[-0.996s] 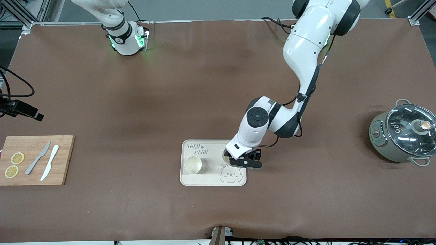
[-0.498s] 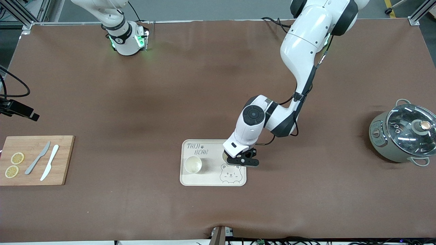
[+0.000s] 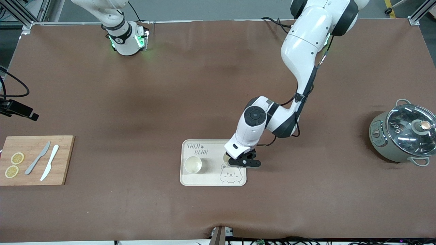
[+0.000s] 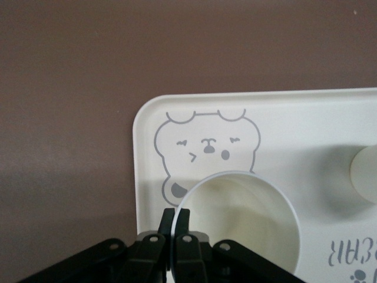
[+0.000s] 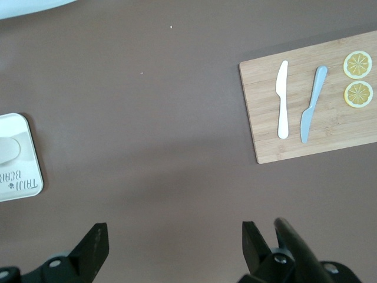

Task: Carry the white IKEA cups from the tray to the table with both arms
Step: 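Lift the white cup with the left gripper and carry it toward the pot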

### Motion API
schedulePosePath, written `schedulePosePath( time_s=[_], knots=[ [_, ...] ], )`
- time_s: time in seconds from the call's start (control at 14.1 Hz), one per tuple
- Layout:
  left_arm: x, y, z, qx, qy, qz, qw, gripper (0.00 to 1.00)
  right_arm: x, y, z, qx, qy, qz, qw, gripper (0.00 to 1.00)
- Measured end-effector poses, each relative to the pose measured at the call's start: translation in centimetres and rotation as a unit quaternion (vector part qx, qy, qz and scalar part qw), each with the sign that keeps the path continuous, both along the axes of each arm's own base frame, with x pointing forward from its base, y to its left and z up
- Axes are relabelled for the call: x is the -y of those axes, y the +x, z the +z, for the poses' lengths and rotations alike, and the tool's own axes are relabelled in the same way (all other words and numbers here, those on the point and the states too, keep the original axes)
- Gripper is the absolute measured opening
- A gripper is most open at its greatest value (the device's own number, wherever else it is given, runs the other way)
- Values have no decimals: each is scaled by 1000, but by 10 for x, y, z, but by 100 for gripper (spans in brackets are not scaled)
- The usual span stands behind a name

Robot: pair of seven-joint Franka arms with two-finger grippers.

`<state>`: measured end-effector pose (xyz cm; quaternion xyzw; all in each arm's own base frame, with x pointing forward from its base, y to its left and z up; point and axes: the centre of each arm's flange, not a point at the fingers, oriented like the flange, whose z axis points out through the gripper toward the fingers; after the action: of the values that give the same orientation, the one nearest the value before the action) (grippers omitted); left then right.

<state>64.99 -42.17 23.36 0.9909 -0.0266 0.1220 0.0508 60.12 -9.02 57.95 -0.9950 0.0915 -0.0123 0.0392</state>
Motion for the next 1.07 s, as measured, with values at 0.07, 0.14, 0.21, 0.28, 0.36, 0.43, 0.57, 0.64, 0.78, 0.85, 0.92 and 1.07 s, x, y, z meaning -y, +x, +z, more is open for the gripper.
schedulePosePath(
  time_s=[0.07,0.14,0.21,0.28,0.36,0.43,0.57,0.64,0.78,0.85,0.92,1.07],
  knots=[
    [-9,7,8,3,-1,8,1000,4,0,1,-4,-3,0,8,1000,100],
    [-20,13,18,1,2,16,1000,4,0,3,-9,-7,1,13,1000,100],
    [-31,18,30,-5,7,25,1000,4,1,5,-14,-10,1,16,1000,100],
    [-43,23,45,-10,10,34,999,4,1,7,-17,-12,1,17,1000,100],
    [-55,28,60,-13,14,39,999,4,2,7,-18,-13,2,17,1000,100],
    [-69,32,75,-16,18,42,999,4,3,7,-18,-12,2,17,1000,100],
    [-100,35,90,-22,29,33,999,4,3,7,-16,-10,2,17,1000,100],
    [-117,34,90,-28,37,21,999,4,3,7,-14,-8,1,17,1000,100],
    [-160,30,84,-43,53,-8,998,4,3,8,-5,1,-1,17,1000,100],
    [-184,26,82,-46,56,-21,997,4,4,8,-1,5,-1,17,1000,100],
    [-210,20,80,-44,55,-32,997,4,4,8,3,9,-2,16,1000,100],
    [-257,2,71,-36,47,-49,997,4,5,8,8,14,-3,15,1000,100]
  ],
)
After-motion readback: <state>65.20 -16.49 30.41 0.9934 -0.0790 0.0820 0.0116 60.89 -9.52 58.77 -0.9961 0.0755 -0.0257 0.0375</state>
